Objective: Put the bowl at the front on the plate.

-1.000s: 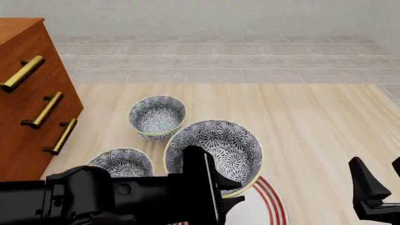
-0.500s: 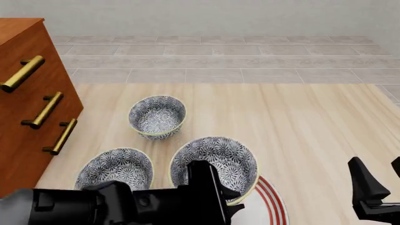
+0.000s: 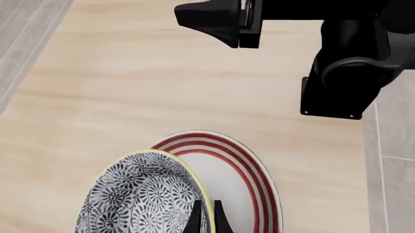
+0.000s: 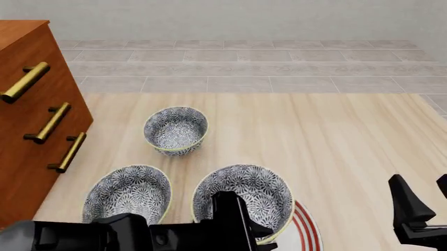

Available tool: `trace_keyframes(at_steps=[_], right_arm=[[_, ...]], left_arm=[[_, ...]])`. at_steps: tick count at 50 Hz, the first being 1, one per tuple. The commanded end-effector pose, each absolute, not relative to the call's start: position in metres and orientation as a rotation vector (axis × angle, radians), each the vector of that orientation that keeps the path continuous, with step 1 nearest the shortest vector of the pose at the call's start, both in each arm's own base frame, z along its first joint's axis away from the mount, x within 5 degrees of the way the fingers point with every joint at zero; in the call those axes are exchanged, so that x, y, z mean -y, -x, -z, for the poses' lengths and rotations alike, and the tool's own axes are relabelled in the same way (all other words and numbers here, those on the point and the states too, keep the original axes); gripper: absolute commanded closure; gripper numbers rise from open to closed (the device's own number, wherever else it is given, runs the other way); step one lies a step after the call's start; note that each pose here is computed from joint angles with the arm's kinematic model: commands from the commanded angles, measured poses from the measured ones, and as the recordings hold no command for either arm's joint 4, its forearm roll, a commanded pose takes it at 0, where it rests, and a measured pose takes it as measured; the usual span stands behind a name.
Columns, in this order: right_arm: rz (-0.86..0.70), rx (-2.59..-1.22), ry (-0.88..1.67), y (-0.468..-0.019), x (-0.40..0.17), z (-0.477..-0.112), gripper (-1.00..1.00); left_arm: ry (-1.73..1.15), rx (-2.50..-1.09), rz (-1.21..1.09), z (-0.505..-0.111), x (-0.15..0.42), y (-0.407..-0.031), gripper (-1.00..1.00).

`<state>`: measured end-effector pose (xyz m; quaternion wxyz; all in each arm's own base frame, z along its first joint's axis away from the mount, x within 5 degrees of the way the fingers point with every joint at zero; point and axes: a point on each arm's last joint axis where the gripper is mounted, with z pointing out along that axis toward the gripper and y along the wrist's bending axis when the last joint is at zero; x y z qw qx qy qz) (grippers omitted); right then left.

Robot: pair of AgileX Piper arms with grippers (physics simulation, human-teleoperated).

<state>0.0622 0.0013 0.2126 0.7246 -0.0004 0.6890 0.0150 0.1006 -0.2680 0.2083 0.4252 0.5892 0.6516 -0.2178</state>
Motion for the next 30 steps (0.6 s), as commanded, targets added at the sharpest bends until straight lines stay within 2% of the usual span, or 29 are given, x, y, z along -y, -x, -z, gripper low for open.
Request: trace_keyframes(at_steps=[1, 18, 30], right_arm=[[-0.034, -1.52, 0.002, -0.062, -0.001, -0.213, -1.0], [-0.036, -1.518, -0.001, -0.063, -0.001, -0.213, -1.0], [-0.037, -1.516, -0.007, -0.062, -0.001, -0.213, -1.0]], left_arm=[[-1.51, -1.599, 0.552, -0.213, 0.267, -0.092, 1.0], [-1.555, -1.621, 0.584, -0.204, 0.272, -0.079, 1.0], [-1.584, -1.647, 0.586, -0.183, 0.28, -0.075, 1.0]])
